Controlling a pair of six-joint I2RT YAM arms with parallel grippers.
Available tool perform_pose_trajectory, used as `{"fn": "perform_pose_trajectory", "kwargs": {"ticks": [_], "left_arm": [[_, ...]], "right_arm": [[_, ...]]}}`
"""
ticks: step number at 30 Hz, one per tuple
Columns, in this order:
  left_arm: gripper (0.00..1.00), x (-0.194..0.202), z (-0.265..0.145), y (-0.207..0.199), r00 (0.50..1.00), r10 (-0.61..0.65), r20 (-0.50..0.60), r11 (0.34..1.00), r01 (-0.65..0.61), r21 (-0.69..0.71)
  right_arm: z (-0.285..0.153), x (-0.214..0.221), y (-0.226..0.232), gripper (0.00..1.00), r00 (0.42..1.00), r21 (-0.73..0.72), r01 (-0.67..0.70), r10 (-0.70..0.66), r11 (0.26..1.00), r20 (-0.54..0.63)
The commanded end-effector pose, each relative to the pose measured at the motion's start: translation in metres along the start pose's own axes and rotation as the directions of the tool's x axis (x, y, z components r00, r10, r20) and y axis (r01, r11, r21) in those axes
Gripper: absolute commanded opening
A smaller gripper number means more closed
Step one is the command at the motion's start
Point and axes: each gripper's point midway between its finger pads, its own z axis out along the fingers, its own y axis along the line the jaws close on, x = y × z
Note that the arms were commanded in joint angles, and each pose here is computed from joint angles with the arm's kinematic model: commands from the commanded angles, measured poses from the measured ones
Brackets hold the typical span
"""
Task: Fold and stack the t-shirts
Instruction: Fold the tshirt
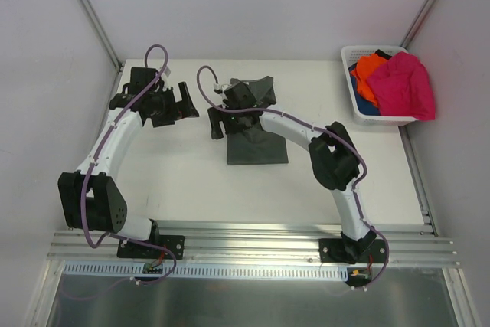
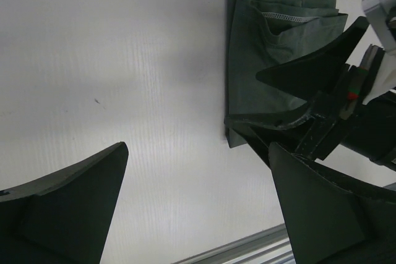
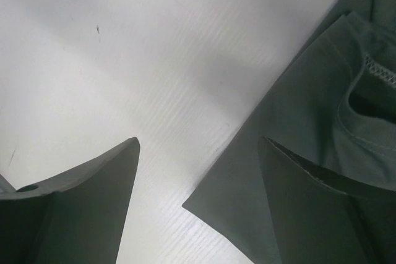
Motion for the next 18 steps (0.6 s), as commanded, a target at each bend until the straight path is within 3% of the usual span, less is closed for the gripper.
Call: {"fn": "perform_pose_trajectory", "kwargs": {"ticks": [1, 18], "left_arm": [[0.99, -0.007, -0.017, -0.012, 0.999, 0.004, 0.047, 0.999, -0.006, 0.044], [0.99, -0.006, -0.014, -0.005, 0.999, -0.008, 0.037, 0.999, 0.007, 0.032]], "right_arm": [[-0.016, -0.010, 0.006, 0.82, 0.999, -0.019, -0.034, 0.035, 0.999, 0.028], [0.027, -0.031, -0.056, 0.82, 0.999, 0.062, -0.012, 0.009, 0.998, 0.047]]}}
